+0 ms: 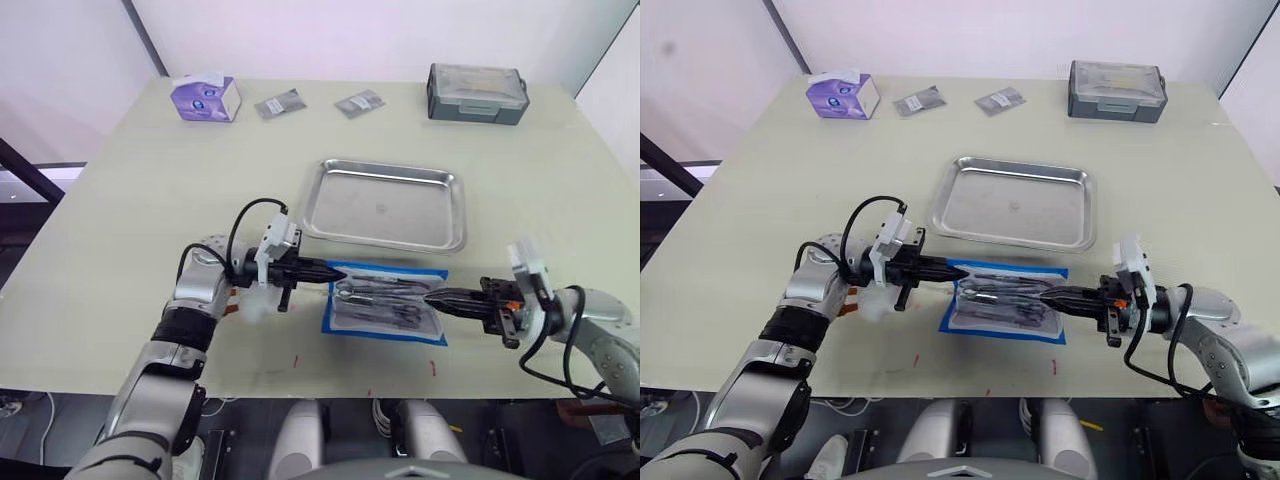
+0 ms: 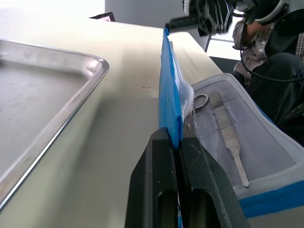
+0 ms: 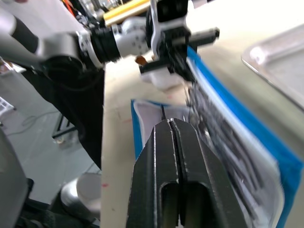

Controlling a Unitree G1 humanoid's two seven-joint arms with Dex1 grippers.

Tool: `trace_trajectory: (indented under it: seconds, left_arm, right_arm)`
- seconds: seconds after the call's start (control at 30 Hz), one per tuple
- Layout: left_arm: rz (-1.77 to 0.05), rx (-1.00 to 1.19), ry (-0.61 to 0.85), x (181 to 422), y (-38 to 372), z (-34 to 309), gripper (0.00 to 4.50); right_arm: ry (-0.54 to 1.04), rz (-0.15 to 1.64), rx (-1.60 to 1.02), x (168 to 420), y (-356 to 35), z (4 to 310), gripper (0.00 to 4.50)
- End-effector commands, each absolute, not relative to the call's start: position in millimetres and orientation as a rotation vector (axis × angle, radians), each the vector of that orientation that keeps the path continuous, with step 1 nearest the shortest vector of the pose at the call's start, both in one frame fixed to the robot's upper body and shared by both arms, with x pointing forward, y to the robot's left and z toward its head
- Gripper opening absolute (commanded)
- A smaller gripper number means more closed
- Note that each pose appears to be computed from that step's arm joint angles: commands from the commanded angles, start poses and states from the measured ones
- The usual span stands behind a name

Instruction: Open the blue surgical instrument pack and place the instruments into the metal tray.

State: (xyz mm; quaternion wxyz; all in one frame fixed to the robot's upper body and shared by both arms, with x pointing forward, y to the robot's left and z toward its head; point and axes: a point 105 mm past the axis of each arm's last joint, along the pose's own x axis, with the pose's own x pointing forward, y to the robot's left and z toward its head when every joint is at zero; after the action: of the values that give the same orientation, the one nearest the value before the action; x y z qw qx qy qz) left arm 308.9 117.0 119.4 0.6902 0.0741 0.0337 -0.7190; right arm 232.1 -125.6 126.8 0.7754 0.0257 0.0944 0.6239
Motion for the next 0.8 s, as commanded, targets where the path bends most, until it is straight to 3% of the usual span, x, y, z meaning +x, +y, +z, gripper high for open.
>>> trace_trajectory:
  seconds: [0.03,0.43,0.8]
  left_arm:
    - [-1.624,0.172,0.03,309.9,119.3,130.3,0.0]
    - [-1.451,0.113,0.17,331.0,120.1,110.8,0.0]
    - [-1.337,0.17,0.272,351.3,108.8,90.7,0.0]
  right_arm:
    - [0.201,1.361,0.001,228.0,-125.2,119.9,0.14]
    - [0.371,1.375,-0.142,209.0,-129.0,57.8,0.14]
    - [0.363,1.376,-0.178,208.9,-124.1,49.1,0.14]
